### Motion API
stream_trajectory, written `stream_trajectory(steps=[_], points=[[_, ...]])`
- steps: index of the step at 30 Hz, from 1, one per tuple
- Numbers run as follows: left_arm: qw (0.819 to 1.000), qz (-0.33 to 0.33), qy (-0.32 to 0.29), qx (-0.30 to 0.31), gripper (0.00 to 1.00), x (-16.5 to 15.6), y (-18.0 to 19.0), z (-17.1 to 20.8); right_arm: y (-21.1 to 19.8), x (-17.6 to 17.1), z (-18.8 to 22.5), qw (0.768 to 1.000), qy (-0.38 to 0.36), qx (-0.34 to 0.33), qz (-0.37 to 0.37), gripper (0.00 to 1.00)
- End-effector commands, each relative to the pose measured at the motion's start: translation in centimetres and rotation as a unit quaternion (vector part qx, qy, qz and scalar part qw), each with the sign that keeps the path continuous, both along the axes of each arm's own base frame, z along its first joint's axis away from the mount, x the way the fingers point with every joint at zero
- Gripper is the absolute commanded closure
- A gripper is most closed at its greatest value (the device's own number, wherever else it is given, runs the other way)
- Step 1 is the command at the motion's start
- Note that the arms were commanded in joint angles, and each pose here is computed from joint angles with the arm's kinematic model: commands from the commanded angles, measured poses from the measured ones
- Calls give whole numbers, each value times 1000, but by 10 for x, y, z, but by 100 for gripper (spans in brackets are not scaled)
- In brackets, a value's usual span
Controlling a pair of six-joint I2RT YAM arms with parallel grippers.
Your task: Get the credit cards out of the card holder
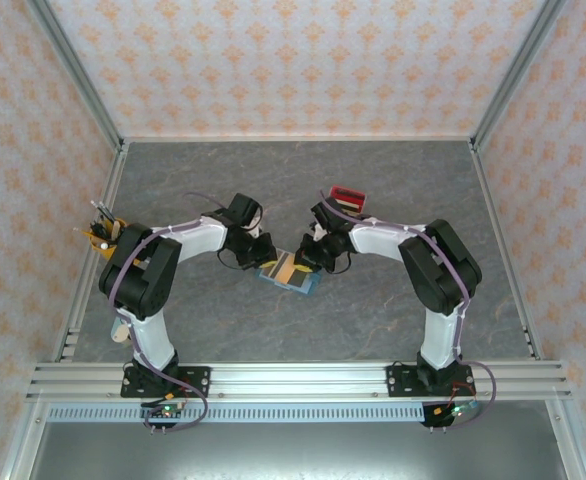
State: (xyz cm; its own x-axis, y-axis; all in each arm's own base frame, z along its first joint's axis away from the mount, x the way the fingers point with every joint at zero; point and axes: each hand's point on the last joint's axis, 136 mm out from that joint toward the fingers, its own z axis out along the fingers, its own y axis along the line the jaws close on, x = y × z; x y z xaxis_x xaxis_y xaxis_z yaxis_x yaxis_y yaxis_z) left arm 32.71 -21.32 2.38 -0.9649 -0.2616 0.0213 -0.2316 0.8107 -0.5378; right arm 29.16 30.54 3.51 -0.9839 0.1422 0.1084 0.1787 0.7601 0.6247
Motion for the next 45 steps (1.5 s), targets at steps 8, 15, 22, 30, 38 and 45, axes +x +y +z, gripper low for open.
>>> stream_trajectory(steps=[8,15,22,30,38,45], points=[[990,46,79,107,93,-31,43,-53,-11,0,-14,998,20,-9,-64,73],[988,46,101,111,93,-42,47,-67,-6,2,-27,997,32,1,-77,71],[988,50,103,100,93,-43,44,-67,2,11,-32,994,26,33,-104,71],[989,52,104,88,93,-45,41,-65,13,24,-19,991,-5,81,-111,72],[991,56,88,84,93,-38,42,-54,10,23,-12,993,-24,71,-94,90],[992,62,76,81,83,-29,48,-43,-19,7,-11,998,-25,-18,-51,100]])
